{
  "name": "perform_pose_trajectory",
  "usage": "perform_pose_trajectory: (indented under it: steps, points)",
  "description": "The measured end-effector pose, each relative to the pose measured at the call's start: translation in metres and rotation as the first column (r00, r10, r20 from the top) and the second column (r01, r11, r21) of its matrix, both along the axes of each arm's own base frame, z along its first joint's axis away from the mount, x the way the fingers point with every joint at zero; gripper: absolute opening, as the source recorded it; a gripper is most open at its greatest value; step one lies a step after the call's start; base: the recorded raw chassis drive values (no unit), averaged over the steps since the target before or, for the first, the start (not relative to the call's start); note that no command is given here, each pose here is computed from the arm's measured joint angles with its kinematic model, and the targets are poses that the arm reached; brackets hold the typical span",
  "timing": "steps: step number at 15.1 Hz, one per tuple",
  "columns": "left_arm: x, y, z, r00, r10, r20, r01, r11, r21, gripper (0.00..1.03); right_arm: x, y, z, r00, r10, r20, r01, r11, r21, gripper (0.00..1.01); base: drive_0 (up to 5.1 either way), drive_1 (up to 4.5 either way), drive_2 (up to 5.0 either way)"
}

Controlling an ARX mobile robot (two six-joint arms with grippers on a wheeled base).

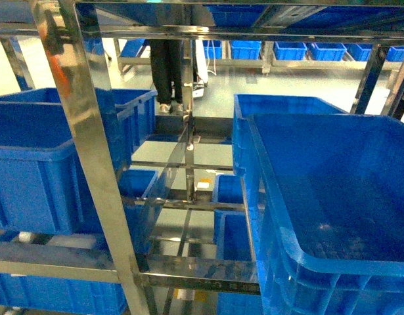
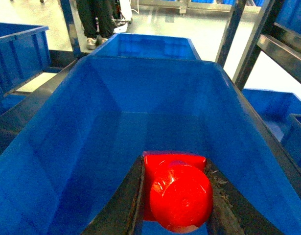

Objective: Pick red block from blue box to shelf

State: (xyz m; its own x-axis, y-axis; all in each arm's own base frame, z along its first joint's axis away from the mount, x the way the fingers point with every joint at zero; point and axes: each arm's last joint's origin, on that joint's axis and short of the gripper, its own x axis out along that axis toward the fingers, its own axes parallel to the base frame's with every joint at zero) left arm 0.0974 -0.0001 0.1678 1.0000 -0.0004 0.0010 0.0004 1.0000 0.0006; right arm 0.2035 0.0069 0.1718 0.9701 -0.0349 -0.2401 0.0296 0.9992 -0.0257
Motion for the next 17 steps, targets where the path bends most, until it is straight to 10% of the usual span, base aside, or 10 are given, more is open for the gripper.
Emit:
perform_pose_trajectory:
  steps: [6,10,12,17]
  points:
    - [0.000,0.000,0.000,1.000,0.000,0.000,0.000,1.0000,0.000,0.98,0.048,0.005,-0.025,0.997,0.012,-0.074,-0.011,0.9998,0.016,0.58,0.0,0.00,0.0]
    - [0.000,0.000,0.000,1.000,0.000,0.000,0.000,1.0000,0.000,0.98,-0.011,0.012,-0.006,0.999,0.029,0.040,-0.027,0.9989,-0.039,1.00,0.0,0.00,0.0]
    - [0.000,0.000,0.000,1.000,0.000,0.000,0.000,1.0000,0.000,0.98,-0.034,0.007,-0.007,0.972,0.031,0.233,-0.032,0.9995,0.000,0.77,0.0,0.00,0.0]
    - [0.000,0.000,0.000,1.000,0.000,0.001,0.000,1.0000,0.000,0.98,-0.058,-0.008,-0.008,0.973,0.022,0.229,-0.027,0.9994,0.021,0.13,0.0,0.00,0.0]
